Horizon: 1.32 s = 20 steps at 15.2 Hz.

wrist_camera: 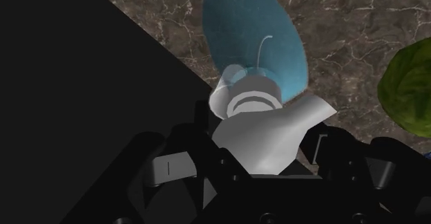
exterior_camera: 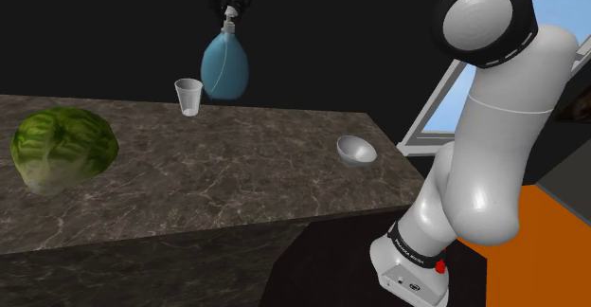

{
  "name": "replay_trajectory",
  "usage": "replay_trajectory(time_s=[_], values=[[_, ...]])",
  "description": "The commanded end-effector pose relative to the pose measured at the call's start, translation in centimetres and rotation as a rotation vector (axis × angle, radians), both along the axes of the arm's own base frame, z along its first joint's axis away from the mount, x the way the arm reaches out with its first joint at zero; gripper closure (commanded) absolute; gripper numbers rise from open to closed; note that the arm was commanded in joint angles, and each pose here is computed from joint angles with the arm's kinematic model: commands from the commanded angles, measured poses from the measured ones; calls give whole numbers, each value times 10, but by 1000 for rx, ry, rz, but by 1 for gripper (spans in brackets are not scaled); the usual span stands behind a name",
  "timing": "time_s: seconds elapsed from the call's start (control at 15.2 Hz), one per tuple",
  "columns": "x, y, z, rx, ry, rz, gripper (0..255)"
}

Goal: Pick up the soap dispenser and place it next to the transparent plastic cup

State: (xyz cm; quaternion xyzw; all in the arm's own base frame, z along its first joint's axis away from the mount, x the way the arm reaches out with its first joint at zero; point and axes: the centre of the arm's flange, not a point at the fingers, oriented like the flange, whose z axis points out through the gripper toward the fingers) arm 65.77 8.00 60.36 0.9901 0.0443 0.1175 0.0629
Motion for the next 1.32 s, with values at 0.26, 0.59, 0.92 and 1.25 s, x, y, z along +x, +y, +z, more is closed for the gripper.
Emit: replay_trajectory(time_s=[0.26,0.59,0.92,1.25], values=[[1,0,-32,0,-1,0,255],[1,0,-58,0,-1,0,255],[1,0,-84,0,-1,0,255],[1,0,-111,0,-1,0,255]])
